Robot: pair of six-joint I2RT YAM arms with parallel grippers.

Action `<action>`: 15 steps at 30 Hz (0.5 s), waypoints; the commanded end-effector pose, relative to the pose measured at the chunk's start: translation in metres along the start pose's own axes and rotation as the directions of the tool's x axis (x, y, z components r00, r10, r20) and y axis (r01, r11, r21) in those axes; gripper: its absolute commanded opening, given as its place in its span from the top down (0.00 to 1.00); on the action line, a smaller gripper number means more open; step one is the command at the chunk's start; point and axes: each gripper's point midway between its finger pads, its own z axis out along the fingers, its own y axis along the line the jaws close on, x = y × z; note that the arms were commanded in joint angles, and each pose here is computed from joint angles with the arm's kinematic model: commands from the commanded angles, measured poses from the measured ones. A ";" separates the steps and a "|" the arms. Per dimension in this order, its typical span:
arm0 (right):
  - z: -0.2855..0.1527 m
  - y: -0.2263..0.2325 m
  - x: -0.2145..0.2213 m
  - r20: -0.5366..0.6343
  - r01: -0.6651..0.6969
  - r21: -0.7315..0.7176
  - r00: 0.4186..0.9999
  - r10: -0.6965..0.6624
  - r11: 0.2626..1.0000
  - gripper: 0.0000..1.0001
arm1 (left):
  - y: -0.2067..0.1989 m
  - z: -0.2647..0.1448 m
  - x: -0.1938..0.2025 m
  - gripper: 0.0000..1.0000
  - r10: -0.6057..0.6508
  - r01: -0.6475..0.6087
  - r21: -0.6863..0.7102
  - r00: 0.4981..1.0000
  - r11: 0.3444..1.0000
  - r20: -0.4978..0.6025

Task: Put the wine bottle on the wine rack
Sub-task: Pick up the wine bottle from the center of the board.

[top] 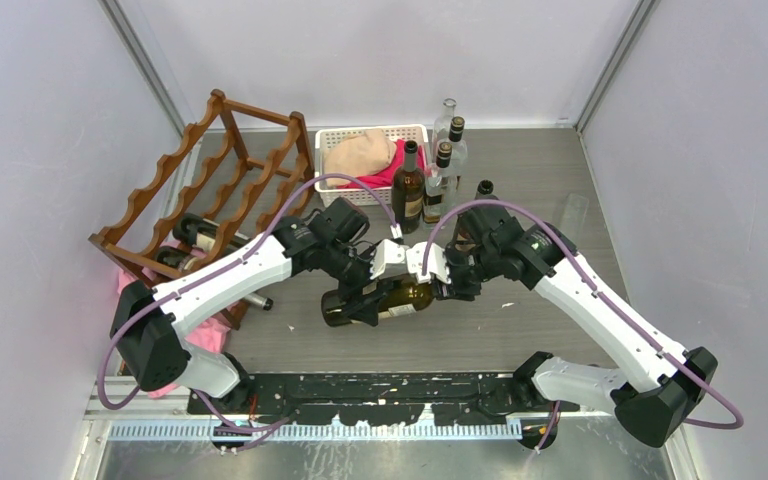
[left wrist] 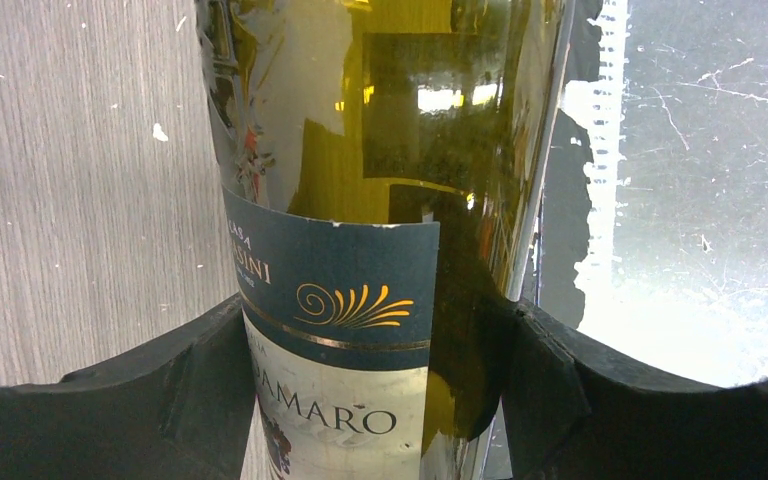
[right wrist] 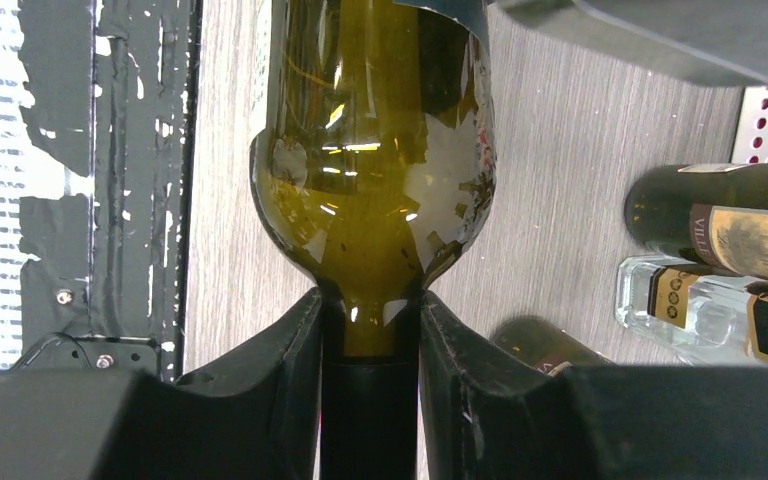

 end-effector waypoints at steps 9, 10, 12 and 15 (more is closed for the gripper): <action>-0.007 -0.002 -0.023 0.139 -0.079 0.052 0.988 0.071 0.996 0.99 | 0.001 -0.024 -0.039 0.00 0.155 -0.130 -0.133 0.968 0.983 0.199; -0.008 -0.003 -0.023 0.143 -0.085 0.057 0.987 0.076 0.995 0.99 | 0.001 -0.026 -0.039 0.00 0.159 -0.132 -0.142 0.967 0.981 0.200; -0.008 -0.003 -0.024 0.152 -0.095 0.065 0.985 0.084 0.993 0.99 | 0.001 -0.030 -0.040 0.00 0.169 -0.137 -0.163 0.965 0.977 0.201; -0.009 -0.004 -0.025 0.172 -0.106 0.081 0.981 0.090 0.991 0.99 | 0.003 -0.038 -0.045 0.00 0.184 -0.141 -0.201 0.959 0.969 0.215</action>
